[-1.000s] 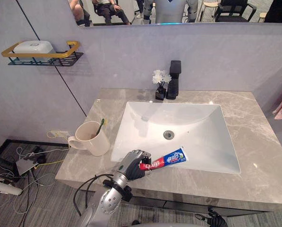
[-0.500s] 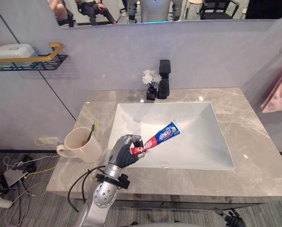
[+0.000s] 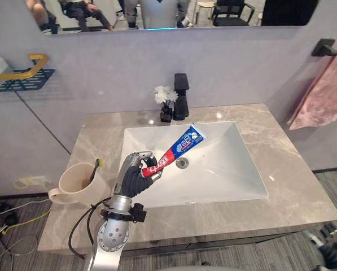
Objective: Organize washtable
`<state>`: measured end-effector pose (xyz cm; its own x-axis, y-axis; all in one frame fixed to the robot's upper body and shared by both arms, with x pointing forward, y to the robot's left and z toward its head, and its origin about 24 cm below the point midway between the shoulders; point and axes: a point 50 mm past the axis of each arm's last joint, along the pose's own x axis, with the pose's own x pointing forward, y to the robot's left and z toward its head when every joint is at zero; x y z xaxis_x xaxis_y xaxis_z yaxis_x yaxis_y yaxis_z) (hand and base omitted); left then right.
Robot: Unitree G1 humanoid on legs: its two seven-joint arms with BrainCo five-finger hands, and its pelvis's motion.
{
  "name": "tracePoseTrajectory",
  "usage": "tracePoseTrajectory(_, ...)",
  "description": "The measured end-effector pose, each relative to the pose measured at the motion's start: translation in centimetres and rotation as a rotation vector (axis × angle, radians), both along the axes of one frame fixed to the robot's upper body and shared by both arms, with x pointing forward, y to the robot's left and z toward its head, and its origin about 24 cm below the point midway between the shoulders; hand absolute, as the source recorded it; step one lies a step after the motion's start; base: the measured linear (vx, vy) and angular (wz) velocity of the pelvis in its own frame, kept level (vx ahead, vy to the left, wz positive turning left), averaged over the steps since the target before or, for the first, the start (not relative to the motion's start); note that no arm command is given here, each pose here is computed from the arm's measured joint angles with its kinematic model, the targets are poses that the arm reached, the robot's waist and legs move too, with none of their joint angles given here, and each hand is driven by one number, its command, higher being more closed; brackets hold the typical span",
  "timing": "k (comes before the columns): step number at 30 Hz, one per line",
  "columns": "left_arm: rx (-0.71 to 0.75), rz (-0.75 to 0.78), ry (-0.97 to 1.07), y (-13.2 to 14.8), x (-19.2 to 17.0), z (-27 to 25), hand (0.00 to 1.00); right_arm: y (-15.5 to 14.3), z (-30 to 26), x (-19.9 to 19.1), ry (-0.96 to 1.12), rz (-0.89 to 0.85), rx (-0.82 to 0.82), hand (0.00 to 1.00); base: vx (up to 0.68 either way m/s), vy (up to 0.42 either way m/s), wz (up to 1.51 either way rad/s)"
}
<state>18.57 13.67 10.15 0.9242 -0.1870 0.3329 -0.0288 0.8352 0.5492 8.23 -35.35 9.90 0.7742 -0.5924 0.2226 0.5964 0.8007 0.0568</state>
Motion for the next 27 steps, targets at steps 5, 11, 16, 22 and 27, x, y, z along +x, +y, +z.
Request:
tracePoseTrajectory(5,-0.04,-0.039,0.007,-0.3,-0.1,0.2,1.0,1.6,8.0,3.6,-0.322,0.158,-0.281,0.0,0.0,-0.006,0.03)
tracePoseTrajectory(11,-0.081,-0.101,0.017,-1.2,-0.1,0.2,1.0,5.1,11.7,8.5,-0.481,0.434,-0.366,0.0,0.01,-0.007,0.13)
tracePoseTrajectory(16,-0.099,-0.153,0.005,-2.4,-0.1,0.5,1.0,9.0,11.7,11.9,-0.512,0.671,-0.299,0.0,-0.03,-0.029,0.2)
tracePoseTrajectory(22,-0.11,-0.189,-0.017,-3.3,0.1,0.9,1.0,12.0,9.0,14.1,-0.42,0.831,-0.18,0.0,-0.01,-0.013,0.14)
tracePoseTrajectory(27,-0.124,-0.173,-0.038,-3.3,0.2,1.1,1.0,14.7,6.9,14.9,-0.389,0.915,-0.047,0.0,-0.02,-0.004,0.07)
